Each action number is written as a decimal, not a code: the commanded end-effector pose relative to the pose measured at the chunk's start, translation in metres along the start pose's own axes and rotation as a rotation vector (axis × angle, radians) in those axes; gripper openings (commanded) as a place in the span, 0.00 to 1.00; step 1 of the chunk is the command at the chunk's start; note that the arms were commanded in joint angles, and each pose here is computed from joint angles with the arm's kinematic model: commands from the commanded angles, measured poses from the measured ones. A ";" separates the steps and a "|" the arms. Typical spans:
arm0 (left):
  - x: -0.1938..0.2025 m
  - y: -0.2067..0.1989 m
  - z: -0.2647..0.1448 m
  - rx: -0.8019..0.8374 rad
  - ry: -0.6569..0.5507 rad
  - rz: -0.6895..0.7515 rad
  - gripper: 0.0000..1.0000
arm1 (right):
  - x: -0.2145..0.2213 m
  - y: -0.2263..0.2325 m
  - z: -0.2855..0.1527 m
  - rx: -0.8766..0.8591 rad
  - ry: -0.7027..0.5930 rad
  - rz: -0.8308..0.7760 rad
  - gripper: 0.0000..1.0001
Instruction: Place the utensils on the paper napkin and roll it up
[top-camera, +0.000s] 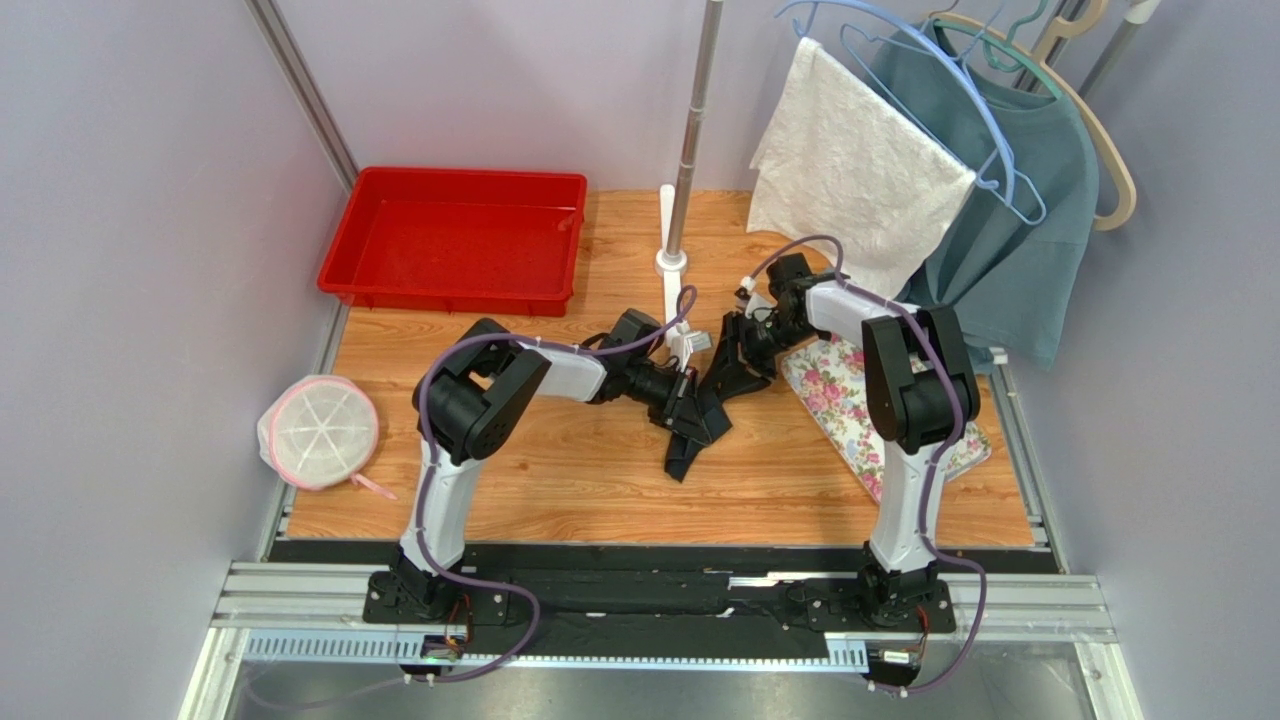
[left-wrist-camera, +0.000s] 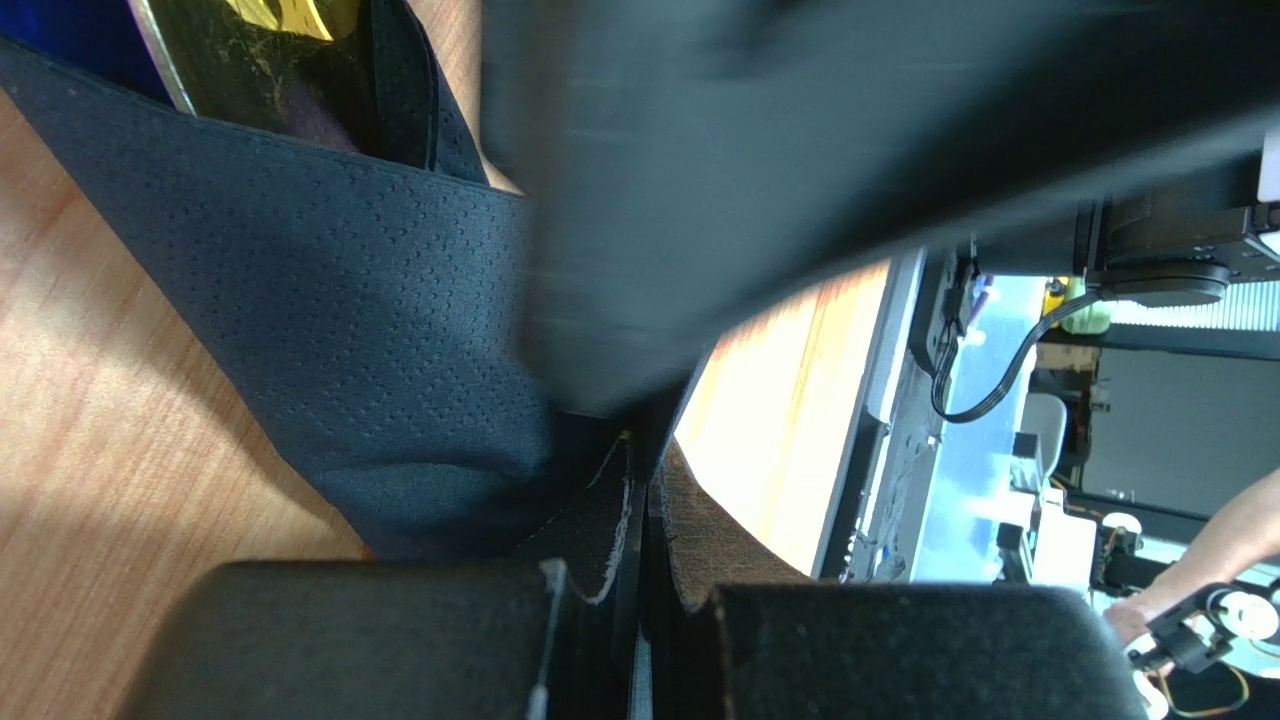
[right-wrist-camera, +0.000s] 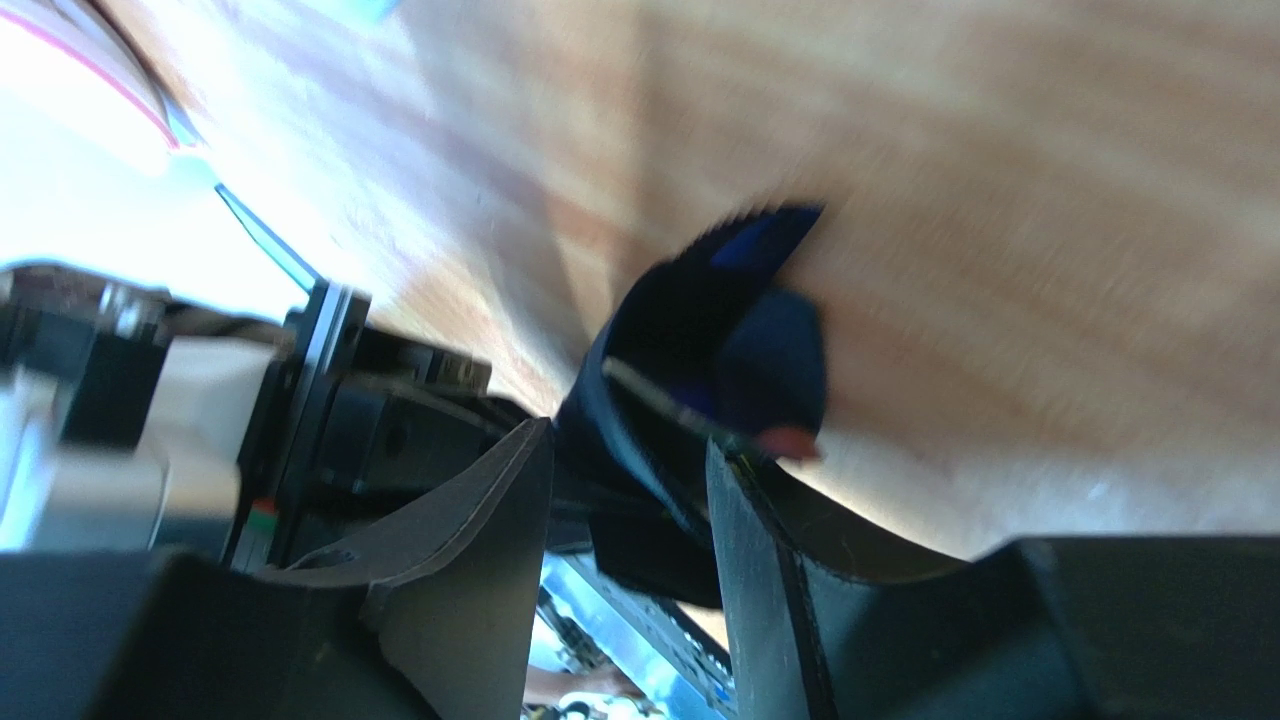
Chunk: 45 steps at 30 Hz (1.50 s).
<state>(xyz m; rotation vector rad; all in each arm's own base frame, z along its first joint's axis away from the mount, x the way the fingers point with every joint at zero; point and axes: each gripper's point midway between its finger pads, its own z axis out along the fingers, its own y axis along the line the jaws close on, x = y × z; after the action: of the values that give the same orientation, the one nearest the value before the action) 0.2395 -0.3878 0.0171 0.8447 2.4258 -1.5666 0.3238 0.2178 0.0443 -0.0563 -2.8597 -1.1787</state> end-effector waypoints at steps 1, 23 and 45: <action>0.045 0.047 0.007 -0.148 0.093 -0.081 0.03 | 0.003 0.037 -0.033 -0.058 -0.038 -0.100 0.42; 0.035 0.041 0.003 -0.165 0.064 -0.057 0.22 | 0.014 -0.002 0.024 -0.005 0.035 0.008 0.20; -0.004 -0.055 -0.066 0.012 -0.103 -0.161 0.35 | 0.019 -0.032 0.034 0.078 0.057 -0.068 0.17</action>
<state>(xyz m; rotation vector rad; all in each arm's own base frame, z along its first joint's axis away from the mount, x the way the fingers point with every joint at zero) 0.2291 -0.3614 0.1001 0.6968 2.3813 -1.5521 0.3005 0.2309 0.0251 0.0123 -2.7925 -1.1957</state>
